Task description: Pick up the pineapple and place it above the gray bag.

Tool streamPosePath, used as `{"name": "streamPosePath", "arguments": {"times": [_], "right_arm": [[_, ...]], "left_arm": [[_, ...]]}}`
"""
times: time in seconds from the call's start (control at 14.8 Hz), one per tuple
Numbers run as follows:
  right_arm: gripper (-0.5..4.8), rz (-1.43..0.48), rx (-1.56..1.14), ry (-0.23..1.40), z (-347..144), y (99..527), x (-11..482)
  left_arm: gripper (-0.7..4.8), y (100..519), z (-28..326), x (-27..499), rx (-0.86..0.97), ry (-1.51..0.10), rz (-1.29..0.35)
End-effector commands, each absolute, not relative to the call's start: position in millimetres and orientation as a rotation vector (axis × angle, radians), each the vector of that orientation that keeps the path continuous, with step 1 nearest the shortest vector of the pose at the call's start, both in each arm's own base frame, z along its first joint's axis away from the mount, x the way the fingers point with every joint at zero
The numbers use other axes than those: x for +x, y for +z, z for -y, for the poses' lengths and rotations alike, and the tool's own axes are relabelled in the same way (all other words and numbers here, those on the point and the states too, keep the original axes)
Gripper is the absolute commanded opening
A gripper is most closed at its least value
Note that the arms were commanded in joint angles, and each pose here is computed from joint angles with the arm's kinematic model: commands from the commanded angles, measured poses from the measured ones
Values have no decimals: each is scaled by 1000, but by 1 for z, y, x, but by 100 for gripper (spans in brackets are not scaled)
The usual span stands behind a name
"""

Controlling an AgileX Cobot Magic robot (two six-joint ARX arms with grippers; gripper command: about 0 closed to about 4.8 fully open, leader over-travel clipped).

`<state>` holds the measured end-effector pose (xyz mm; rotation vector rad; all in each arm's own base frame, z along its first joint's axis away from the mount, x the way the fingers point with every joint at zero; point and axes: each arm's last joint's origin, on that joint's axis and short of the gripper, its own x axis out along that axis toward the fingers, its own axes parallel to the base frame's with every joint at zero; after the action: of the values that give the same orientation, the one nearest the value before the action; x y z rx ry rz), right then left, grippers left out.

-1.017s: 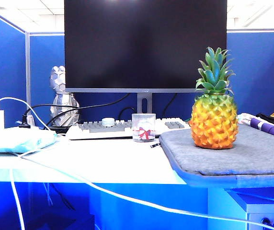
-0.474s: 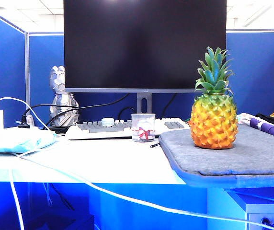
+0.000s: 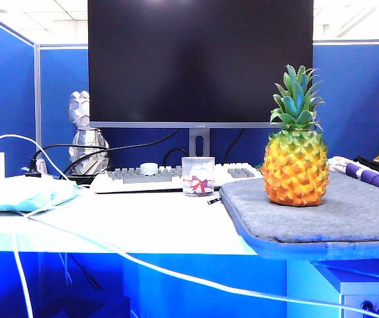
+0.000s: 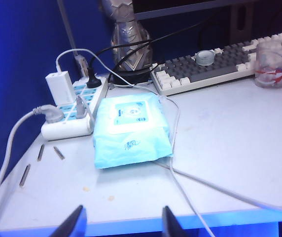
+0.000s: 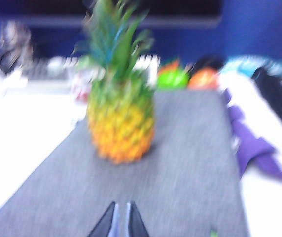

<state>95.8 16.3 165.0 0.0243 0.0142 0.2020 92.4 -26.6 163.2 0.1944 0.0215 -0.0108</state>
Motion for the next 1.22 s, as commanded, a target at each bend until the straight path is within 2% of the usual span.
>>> {"name": "streamPosePath", "arguments": {"times": [0.07,0.2,0.27,1.22], "right_arm": [[40,-21,21,203,-16,162,96],[-6,-20,26,205,-16,162,96],[-6,-18,30,205,-16,162,96],[-5,18,72,206,-16,166,96]], "left_arm": [[203,166,27,92,193,-15,-3],[43,166,27,92,190,-13,3],[-4,166,27,92,190,-13,4],[4,168,27,92,153,-13,19]]}}
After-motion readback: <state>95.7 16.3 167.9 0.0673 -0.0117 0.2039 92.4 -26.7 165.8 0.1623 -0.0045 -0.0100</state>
